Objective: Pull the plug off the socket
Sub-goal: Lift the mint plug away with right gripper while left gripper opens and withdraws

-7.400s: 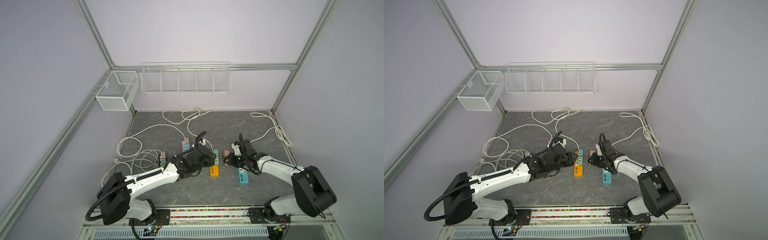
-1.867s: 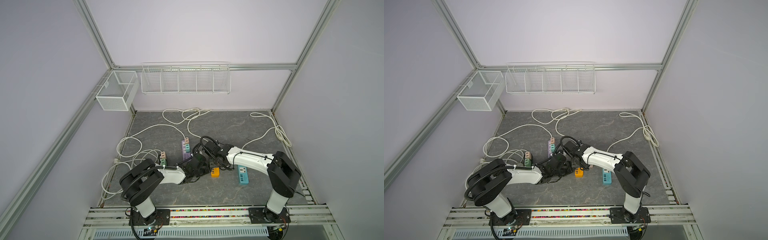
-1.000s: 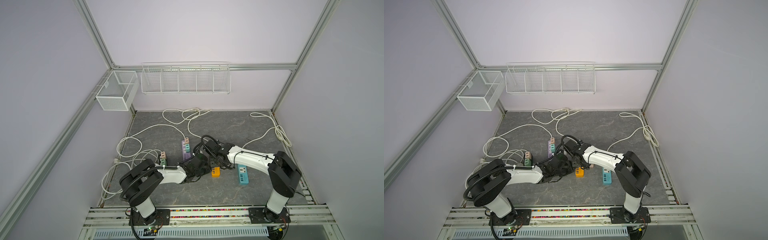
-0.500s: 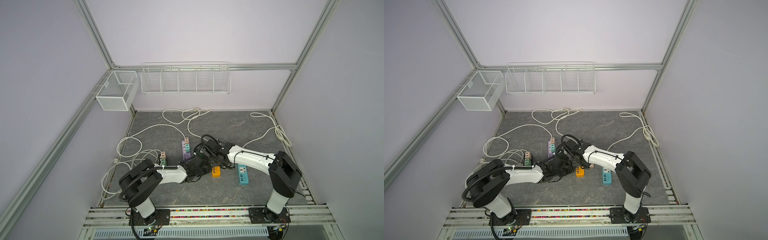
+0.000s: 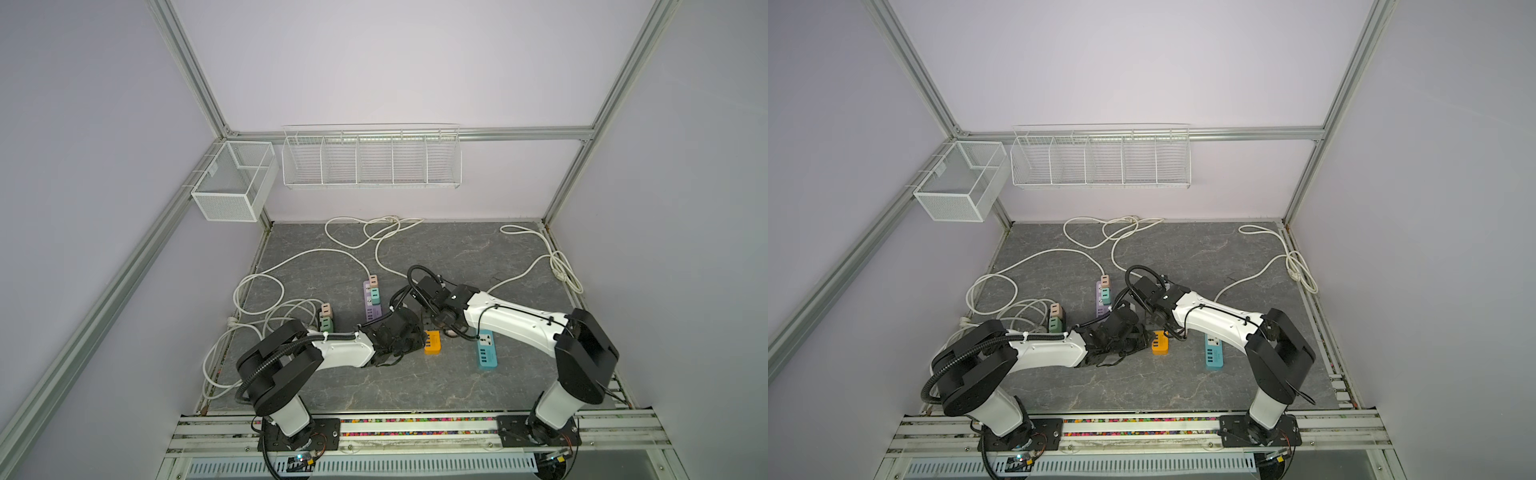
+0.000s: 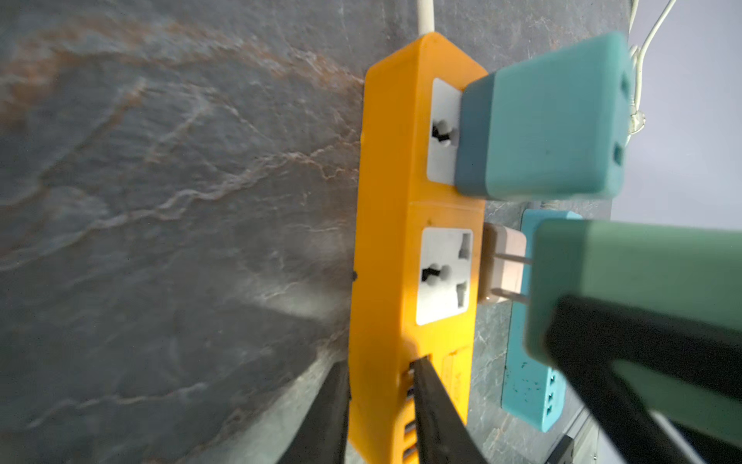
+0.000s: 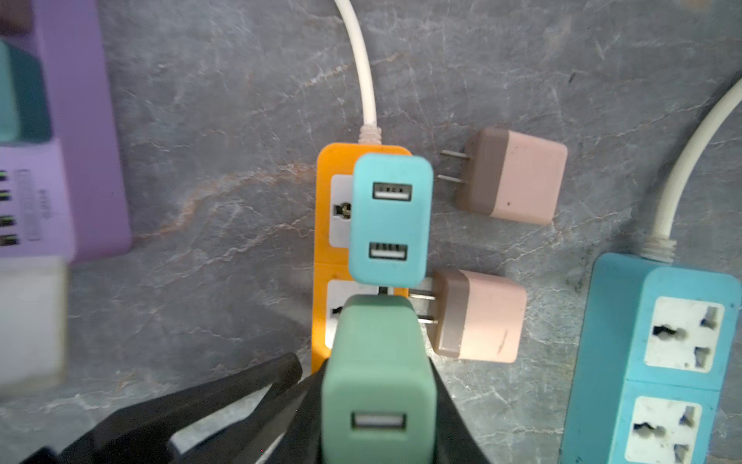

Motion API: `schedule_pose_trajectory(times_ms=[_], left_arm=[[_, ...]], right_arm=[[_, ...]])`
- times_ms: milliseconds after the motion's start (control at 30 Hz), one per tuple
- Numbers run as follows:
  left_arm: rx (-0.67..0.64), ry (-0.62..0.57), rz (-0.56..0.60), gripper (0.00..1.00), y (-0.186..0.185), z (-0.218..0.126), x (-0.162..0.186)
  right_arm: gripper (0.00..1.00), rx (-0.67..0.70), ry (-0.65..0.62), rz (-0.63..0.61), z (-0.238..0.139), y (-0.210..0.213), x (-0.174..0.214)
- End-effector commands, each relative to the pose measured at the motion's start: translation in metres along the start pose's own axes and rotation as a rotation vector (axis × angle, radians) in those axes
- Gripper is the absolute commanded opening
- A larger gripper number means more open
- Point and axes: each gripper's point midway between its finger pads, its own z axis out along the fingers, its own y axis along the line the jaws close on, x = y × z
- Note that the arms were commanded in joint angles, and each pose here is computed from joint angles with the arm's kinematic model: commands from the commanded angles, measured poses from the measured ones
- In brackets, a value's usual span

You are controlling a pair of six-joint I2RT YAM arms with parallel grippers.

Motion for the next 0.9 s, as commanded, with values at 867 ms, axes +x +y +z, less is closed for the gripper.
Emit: schedule_pose_trajectory(times_ms=[867], left_arm=[[0.029, -0.117, 0.151, 0.51, -0.044, -0.067, -0.019]], right_arm=[[0.17, -0.369, -0.040, 0.116, -0.068, -0.041, 0.016]])
